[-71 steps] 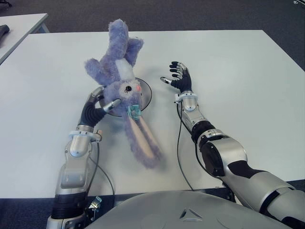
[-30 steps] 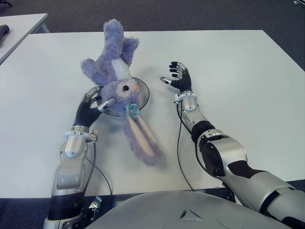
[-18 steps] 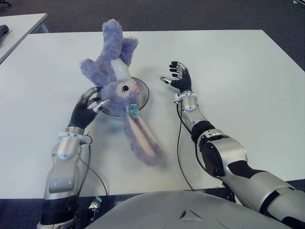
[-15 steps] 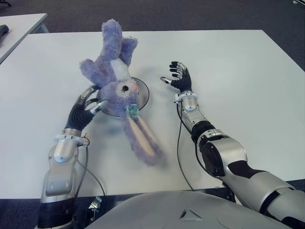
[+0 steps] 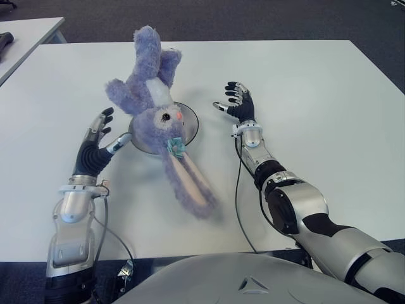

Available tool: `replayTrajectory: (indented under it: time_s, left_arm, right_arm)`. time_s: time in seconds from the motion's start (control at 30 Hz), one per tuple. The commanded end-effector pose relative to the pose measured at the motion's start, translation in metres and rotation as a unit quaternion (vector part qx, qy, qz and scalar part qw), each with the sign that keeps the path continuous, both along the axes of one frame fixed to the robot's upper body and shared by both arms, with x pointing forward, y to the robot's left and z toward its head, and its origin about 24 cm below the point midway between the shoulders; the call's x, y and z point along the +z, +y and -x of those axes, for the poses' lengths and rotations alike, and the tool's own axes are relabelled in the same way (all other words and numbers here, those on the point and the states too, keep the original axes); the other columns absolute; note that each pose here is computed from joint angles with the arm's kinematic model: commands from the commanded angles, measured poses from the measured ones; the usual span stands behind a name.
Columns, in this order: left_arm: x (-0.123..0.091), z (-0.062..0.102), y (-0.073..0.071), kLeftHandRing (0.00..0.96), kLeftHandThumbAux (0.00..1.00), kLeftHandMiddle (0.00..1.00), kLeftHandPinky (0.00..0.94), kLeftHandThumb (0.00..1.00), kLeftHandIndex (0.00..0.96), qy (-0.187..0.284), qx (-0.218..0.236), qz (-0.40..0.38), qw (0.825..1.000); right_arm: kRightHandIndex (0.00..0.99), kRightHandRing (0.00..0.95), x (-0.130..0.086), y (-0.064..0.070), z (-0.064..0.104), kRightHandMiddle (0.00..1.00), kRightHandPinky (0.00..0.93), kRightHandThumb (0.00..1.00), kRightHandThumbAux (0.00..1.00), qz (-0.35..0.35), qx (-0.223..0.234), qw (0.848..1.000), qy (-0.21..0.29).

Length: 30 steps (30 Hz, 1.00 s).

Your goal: Put the doll into the plate.

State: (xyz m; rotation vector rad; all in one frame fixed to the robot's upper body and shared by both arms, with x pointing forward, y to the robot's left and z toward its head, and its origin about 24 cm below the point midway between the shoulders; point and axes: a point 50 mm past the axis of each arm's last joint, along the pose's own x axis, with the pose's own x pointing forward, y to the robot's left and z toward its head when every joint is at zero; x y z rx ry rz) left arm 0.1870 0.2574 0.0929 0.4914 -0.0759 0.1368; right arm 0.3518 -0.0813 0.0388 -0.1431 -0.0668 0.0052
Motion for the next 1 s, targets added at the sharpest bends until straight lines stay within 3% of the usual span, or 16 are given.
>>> replayTrajectory:
  time_s: [0.03, 0.53, 0.7, 1.0]
  left_arm:
    - [-0.004, 0.006, 0.011, 0.000, 0.405, 0.010, 0.000, 0.000, 0.000, -0.004, 0.036, 0.007, 0.999]
    - [0.005, 0.007, 0.032, 0.000, 0.427, 0.001, 0.000, 0.000, 0.000, -0.007, 0.078, 0.002, 0.997]
    - [-0.014, 0.002, 0.048, 0.000, 0.426, 0.008, 0.000, 0.000, 0.000, 0.019, 0.098, 0.019, 0.995]
    - [-0.035, -0.025, 0.040, 0.000, 0.402, 0.009, 0.000, 0.000, 0.000, 0.047, 0.105, 0.063, 0.991]
  right_arm:
    - [0.223, 0.268, -0.098, -0.011, 0.071, 0.279, 0.265, 0.086, 0.953, 0.016, -0.017, 0.981, 0.192]
    - [0.220, 0.270, -0.098, -0.011, 0.070, 0.278, 0.280, 0.092, 0.957, 0.018, -0.015, 0.981, 0.192]
    - [0.224, 0.272, -0.098, -0.011, 0.070, 0.280, 0.278, 0.094, 0.955, 0.020, -0.014, 0.981, 0.192]
    - [0.226, 0.268, -0.097, -0.011, 0.069, 0.282, 0.267, 0.089, 0.960, 0.020, -0.016, 0.981, 0.193]
